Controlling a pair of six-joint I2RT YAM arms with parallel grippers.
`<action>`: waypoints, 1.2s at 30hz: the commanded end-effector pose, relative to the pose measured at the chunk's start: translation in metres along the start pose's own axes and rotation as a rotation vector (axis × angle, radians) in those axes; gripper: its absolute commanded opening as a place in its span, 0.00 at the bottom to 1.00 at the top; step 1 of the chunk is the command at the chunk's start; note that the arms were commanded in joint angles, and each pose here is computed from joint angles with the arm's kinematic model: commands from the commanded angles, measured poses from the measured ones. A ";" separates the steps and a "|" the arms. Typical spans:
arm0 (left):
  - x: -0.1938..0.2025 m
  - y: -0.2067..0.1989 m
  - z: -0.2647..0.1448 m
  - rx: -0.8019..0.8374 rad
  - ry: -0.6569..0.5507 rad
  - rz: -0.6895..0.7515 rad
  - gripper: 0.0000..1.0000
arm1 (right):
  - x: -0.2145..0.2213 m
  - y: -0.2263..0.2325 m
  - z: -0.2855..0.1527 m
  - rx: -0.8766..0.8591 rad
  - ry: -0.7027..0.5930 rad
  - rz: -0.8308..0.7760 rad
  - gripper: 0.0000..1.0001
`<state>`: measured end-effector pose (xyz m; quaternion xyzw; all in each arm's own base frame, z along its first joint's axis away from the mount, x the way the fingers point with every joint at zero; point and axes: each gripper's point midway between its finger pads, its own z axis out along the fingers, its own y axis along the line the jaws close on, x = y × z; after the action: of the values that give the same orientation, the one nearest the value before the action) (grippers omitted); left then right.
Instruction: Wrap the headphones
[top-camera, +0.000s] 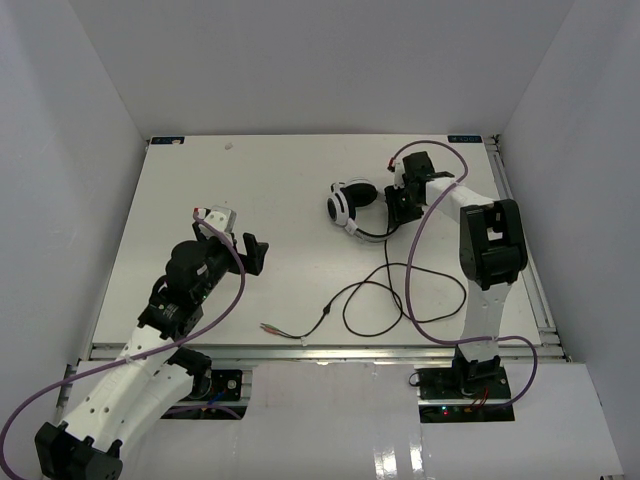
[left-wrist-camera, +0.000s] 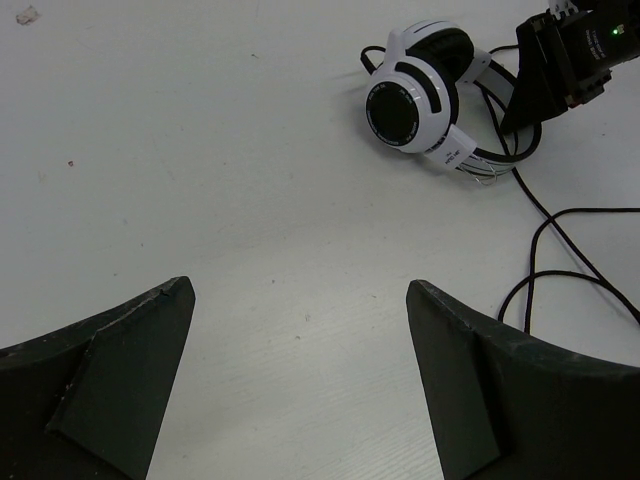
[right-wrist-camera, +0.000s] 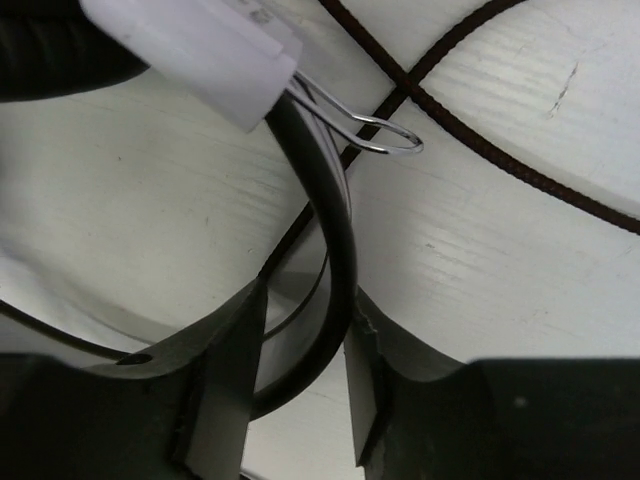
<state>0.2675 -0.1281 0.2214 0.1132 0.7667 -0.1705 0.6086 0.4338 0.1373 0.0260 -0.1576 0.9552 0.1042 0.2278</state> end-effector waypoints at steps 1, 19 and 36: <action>-0.013 -0.002 -0.003 0.011 -0.039 0.007 0.98 | 0.016 0.020 -0.009 -0.070 0.028 0.151 0.39; -0.007 0.001 0.001 -0.003 -0.017 0.007 0.98 | 0.045 0.039 -0.023 -0.123 0.032 0.518 0.47; -0.004 -0.001 0.002 0.010 -0.008 0.010 0.98 | 0.048 0.017 -0.012 -0.078 0.032 0.551 0.10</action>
<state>0.2698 -0.1286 0.2151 0.1139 0.7739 -0.1667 0.6003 0.3793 0.1537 0.0246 0.1086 0.9556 0.2177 0.1664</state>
